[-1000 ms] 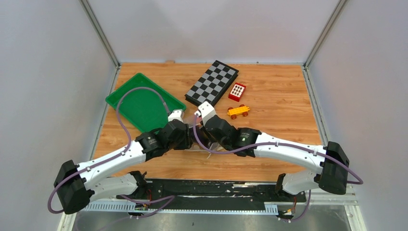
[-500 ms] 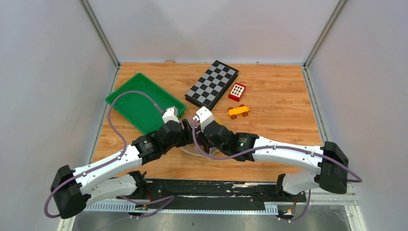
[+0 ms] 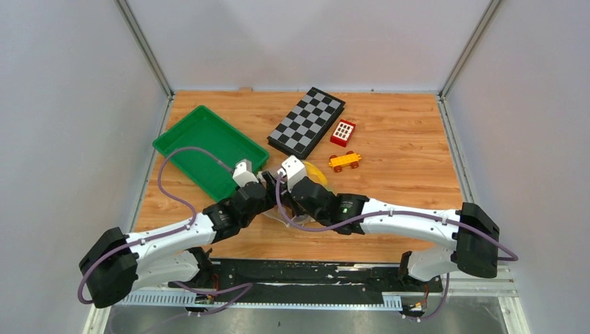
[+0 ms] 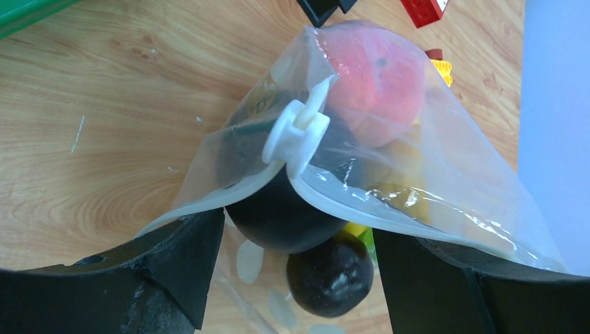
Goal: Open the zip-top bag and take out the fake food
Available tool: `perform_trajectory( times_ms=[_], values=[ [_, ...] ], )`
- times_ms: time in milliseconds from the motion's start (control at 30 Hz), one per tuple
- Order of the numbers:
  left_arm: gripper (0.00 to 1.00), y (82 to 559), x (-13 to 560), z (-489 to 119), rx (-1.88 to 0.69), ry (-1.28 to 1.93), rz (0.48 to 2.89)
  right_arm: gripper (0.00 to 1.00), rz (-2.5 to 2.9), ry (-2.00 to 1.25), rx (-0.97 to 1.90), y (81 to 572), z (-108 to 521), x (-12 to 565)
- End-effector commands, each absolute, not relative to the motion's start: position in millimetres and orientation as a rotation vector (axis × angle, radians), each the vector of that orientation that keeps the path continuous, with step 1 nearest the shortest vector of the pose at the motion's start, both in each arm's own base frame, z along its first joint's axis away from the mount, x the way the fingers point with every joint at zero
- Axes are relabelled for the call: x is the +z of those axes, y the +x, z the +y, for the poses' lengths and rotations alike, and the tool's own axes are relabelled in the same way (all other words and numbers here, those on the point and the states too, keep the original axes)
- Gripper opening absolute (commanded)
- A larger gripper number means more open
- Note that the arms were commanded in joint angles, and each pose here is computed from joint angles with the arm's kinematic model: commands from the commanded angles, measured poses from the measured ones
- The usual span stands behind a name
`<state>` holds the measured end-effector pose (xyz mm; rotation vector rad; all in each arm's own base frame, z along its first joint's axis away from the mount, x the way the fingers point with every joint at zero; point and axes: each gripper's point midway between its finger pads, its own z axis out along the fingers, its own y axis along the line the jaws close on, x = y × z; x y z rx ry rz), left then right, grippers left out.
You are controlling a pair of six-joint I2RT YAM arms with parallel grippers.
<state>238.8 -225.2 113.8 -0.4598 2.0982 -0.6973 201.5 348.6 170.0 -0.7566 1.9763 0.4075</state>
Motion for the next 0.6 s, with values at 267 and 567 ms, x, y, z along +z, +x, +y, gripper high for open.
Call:
perform_trajectory(
  times_ms=[267,567],
  values=[
    [0.8,272,135,-232,-0.761,-0.548,1.837,0.0,1.981,-0.725,0.482,195,360,164],
    [0.49,268,130,-233,-0.745,-0.481,1.846,0.0,1.989,-0.652,0.388,205,344,163]
  ],
)
